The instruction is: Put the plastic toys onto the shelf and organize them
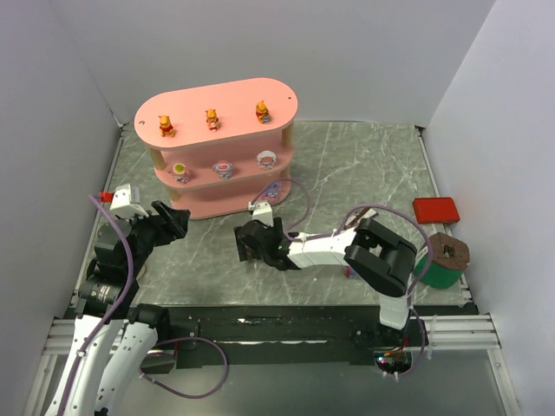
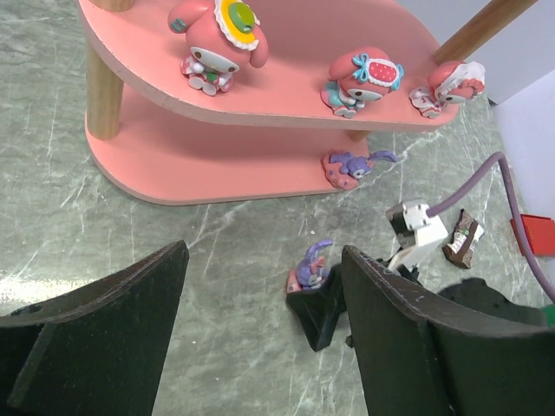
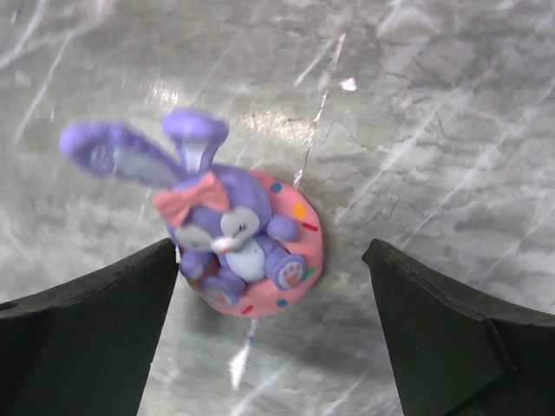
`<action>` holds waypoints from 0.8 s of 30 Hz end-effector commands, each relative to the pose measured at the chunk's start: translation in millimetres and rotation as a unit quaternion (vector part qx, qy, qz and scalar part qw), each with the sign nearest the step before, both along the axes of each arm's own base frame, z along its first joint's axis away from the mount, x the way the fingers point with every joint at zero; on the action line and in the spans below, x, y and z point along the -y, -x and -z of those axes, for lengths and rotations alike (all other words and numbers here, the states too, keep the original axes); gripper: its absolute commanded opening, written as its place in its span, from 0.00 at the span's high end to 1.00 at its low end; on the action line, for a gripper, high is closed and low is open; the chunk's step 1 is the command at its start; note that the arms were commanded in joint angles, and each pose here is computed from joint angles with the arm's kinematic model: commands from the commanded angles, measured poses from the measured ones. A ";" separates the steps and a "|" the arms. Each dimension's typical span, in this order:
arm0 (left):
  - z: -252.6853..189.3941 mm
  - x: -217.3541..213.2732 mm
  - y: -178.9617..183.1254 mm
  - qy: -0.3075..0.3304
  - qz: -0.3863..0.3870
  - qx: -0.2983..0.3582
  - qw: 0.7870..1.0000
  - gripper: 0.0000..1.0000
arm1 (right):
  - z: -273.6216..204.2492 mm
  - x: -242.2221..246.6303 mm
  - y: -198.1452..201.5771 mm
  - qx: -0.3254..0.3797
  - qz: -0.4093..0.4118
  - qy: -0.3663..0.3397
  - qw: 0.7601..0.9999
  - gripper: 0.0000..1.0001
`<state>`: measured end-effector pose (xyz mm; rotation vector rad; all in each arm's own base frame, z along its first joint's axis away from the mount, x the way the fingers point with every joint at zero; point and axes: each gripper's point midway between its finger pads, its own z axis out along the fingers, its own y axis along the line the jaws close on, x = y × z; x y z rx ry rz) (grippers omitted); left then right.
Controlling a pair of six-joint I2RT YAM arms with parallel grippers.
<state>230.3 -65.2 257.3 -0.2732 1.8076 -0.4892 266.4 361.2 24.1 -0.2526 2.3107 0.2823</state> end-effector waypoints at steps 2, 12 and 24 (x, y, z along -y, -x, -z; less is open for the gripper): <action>-11.1 3.3 -1.1 0.008 0.008 0.022 1.000 0.23 | -19.6 -1.8 -0.9 0.075 -0.106 0.000 0.992 0.04; -11.1 2.3 -1.1 0.009 0.005 0.021 1.000 0.23 | -9.4 -14.2 11.3 0.116 -0.214 -0.020 0.970 0.17; -9.4 3.5 -2.3 0.008 0.008 0.017 1.000 0.22 | -11.9 7.9 11.1 0.128 -0.261 -0.021 0.956 0.14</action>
